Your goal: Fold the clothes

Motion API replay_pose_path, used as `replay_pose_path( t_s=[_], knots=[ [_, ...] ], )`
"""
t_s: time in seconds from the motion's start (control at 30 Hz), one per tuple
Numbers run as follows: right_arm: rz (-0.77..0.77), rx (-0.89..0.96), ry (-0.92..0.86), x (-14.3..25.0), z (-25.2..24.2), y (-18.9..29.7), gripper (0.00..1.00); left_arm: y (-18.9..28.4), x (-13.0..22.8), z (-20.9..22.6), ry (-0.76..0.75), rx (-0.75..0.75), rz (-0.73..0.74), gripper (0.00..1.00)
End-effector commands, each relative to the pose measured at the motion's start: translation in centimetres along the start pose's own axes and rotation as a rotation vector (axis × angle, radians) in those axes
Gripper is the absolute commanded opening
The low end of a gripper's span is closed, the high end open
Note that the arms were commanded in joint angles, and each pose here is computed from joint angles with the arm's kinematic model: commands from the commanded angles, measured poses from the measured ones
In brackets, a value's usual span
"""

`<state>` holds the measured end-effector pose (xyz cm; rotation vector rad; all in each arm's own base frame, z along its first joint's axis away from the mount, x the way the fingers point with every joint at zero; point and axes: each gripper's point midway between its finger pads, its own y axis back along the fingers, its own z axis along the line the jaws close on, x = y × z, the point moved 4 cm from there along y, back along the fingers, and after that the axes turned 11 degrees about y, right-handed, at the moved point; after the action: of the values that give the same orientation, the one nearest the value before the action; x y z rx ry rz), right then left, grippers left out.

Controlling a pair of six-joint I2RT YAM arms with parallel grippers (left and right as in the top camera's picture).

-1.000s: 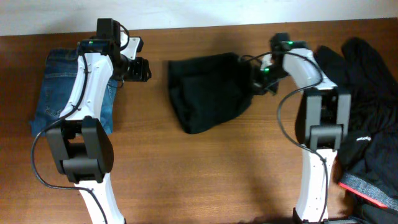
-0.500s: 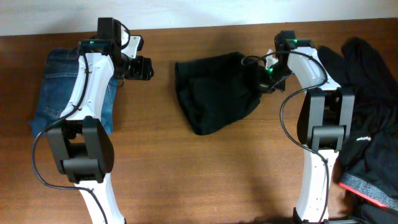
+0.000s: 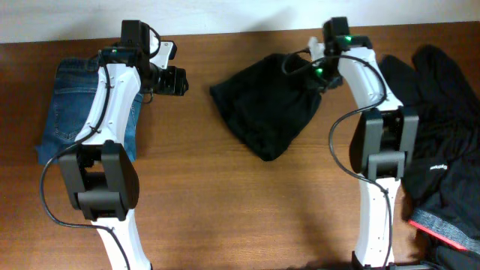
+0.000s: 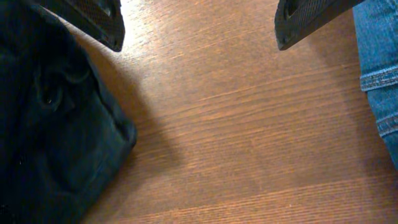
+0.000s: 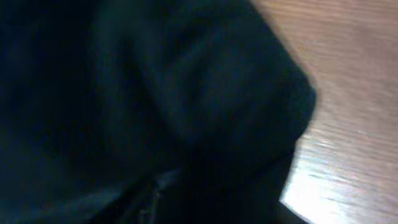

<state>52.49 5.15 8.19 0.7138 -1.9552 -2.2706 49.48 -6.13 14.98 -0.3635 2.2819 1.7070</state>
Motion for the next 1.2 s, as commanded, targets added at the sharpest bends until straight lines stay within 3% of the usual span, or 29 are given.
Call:
replay_pose_path(
  t_s=[0.0, 0.1, 0.27, 0.33, 0.4, 0.43, 0.53, 0.8, 0.87, 1.17],
  knots=[
    [-0.031, 0.045, 0.120, -2.3, 2.8, 1.0, 0.54, 1.7, -0.9, -0.6, -0.022, 0.006, -0.046, 0.77],
    [-0.061, 0.156, -0.003, -3.5, 1.9, 2.9, 0.58, 1.7, -0.9, -0.6, -0.022, 0.005, -0.046, 0.77],
    [-0.151, 0.181, -0.046, -5.7, 1.9, 7.9, 0.62, 1.7, -0.9, -0.6, -0.022, 0.005, -0.046, 0.77],
    [-0.179, 0.187, -0.054, -6.2, 2.1, 9.8, 0.71, 1.7, -0.9, -0.6, -0.023, 0.005, -0.045, 0.77],
    [-0.186, 0.148, -0.045, -6.3, 3.0, 10.9, 0.75, 1.7, -0.9, -0.6, -0.022, 0.005, -0.046, 0.77],
    [-0.166, 0.033, -0.003, -5.9, 5.3, 11.0, 0.75, 1.7, -0.9, -0.6, -0.022, 0.005, -0.046, 0.77],
    [-0.092, -0.069, 0.052, -4.6, 8.2, 10.3, 0.75, 1.7, -0.9, -0.6, -0.023, 0.005, -0.047, 0.78],
    [0.097, -0.084, 0.355, -1.7, 15.3, 7.0, 0.82, 1.7, -1.0, -0.6, -0.024, 0.003, -0.053, 0.84],
    [0.137, -0.050, 0.396, -1.0, 16.0, 6.2, 0.89, 1.6, -1.0, -0.6, -0.024, 0.003, -0.052, 0.83],
    [0.286, -0.083, 0.502, 2.5, 18.1, 1.8, 0.93, 1.7, -1.1, -0.6, -0.025, 0.003, -0.057, 0.84]
  ],
)
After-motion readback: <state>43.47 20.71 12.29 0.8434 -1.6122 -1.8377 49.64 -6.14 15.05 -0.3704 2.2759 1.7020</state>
